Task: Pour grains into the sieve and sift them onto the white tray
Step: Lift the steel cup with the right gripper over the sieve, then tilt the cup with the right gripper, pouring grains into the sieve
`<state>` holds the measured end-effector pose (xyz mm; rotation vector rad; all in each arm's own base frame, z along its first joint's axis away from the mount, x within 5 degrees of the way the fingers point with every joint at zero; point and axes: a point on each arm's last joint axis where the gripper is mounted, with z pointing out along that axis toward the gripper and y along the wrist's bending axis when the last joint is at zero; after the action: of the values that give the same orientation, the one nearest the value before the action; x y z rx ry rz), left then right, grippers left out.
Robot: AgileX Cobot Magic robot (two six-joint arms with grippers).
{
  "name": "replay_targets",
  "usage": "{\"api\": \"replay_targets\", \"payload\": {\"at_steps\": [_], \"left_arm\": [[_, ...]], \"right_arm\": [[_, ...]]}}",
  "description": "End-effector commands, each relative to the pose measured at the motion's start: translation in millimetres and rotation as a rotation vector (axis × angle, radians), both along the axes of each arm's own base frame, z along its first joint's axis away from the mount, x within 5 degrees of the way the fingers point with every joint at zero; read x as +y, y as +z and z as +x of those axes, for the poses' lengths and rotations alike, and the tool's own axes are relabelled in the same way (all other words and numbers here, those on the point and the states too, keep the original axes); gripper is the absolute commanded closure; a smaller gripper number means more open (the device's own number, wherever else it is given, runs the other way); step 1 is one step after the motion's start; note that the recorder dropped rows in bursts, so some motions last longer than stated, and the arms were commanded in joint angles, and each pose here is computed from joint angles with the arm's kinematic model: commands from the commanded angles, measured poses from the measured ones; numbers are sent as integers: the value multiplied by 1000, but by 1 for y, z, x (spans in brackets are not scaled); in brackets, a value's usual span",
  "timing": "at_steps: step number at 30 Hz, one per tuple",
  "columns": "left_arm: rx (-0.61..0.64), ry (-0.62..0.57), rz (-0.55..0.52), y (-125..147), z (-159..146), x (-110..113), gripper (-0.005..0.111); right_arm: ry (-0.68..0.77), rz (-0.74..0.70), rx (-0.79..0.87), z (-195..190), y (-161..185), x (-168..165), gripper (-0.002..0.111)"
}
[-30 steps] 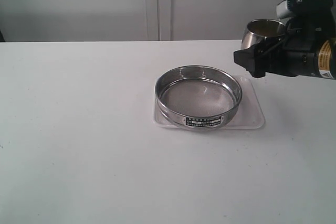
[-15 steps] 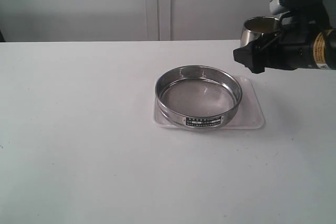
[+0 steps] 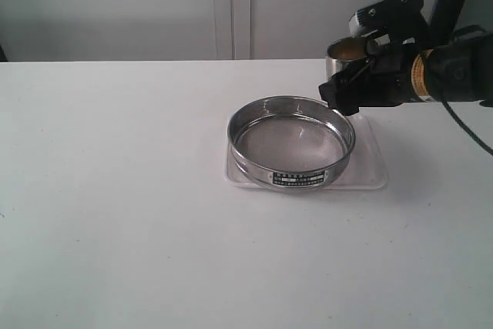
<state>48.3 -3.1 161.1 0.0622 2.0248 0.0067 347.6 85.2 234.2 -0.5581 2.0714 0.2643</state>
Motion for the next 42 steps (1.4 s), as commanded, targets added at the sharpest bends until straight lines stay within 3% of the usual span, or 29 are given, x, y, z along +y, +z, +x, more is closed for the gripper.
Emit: {"api": "replay_targets", "payload": {"at_steps": [1,20,42], "left_arm": [[10,-5,-4,-3,0,0,107],[10,-5,-4,-3,0,0,107],[10,-5,-4,-3,0,0,107]], "right_arm": [[-6,-31,-11,11,-2,8,108],[50,-280,-4,31,-43,12,108],[90,-592,-130,42,-41,31,108]]}}
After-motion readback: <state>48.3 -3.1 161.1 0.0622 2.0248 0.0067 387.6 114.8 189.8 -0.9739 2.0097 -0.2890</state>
